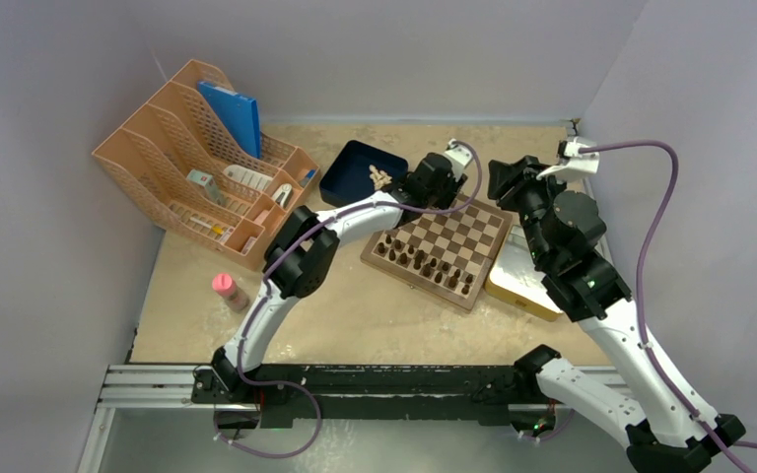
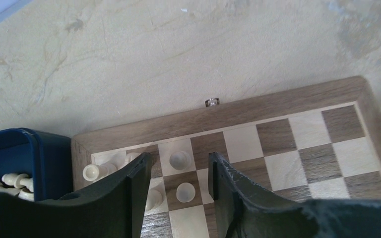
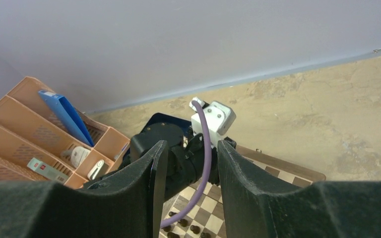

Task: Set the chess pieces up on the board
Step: Place the chess piece on the chessboard, then pick up the chess piece from the storage box.

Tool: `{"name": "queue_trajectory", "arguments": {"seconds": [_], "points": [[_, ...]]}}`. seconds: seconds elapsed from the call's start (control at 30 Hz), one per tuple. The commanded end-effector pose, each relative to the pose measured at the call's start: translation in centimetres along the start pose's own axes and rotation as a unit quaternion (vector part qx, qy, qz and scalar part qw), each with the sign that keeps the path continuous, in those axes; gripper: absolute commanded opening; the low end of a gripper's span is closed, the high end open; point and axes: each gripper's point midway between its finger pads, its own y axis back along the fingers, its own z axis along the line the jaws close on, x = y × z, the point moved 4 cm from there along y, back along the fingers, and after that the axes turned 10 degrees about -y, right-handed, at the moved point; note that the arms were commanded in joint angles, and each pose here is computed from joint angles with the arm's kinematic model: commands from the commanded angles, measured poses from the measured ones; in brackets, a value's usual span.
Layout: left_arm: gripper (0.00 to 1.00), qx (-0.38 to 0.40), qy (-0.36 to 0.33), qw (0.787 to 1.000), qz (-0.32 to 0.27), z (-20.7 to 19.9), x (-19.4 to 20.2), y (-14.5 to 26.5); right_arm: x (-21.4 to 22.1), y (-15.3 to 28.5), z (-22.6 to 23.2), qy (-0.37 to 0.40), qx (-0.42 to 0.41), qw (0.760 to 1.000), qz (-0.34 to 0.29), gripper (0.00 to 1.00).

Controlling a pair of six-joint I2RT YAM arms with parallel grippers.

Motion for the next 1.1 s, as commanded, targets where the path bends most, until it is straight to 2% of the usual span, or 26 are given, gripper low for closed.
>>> {"name": "queue_trajectory", "arguments": {"seconds": [0.0, 0.13, 0.3, 0.4, 0.5, 0.67, 0.87, 1.07], "points": [[0.47, -0.024, 0.053, 0.995, -0.079, 2.9, -8.1, 4.8, -0.8, -0.1, 1.0, -0.015, -0.023, 1.0, -0.011, 0.45], [0.52, -0.012, 0.094, 0.992, -0.08, 4.4, -9.2, 6.7, -0.7, -0.2, 1.2, -0.022, -0.024, 0.999, -0.009, 0.45], [0.56, 0.026, 0.186, 0.98, -0.065, 7.4, -9.2, 9.9, 0.0, -0.6, 1.6, -0.031, -0.037, 0.999, 0.002, 0.45], [0.59, 0.047, 0.239, 0.968, -0.065, 10.3, -8.5, 12.9, 1.1, -1.4, 1.9, -0.028, -0.043, 0.998, 0.022, 0.45], [0.65, 0.043, 0.262, 0.962, -0.061, 12.7, -7.8, 16.2, 2.2, -2.5, 2.5, -0.025, -0.052, 0.998, 0.04, 0.44], [0.67, 0.017, 0.254, 0.966, -0.054, 14.2, -6.7, 22.5, 5.0, -5.0, 3.2, -0.024, -0.054, 0.995, 0.086, 0.44], [0.67, 0.021, 0.215, 0.975, -0.045, 12.3, -3.7, 30.3, 9.2, -8.7, 3.5, -0.022, -0.047, 0.99, 0.132, 0.4], [0.67, 0.01, 0.191, 0.981, -0.04, 10.7, 0.9, 35.3, 13.7, -13.3, 5.1, 0.006, -0.041, 0.981, 0.188, 0.39]]}}
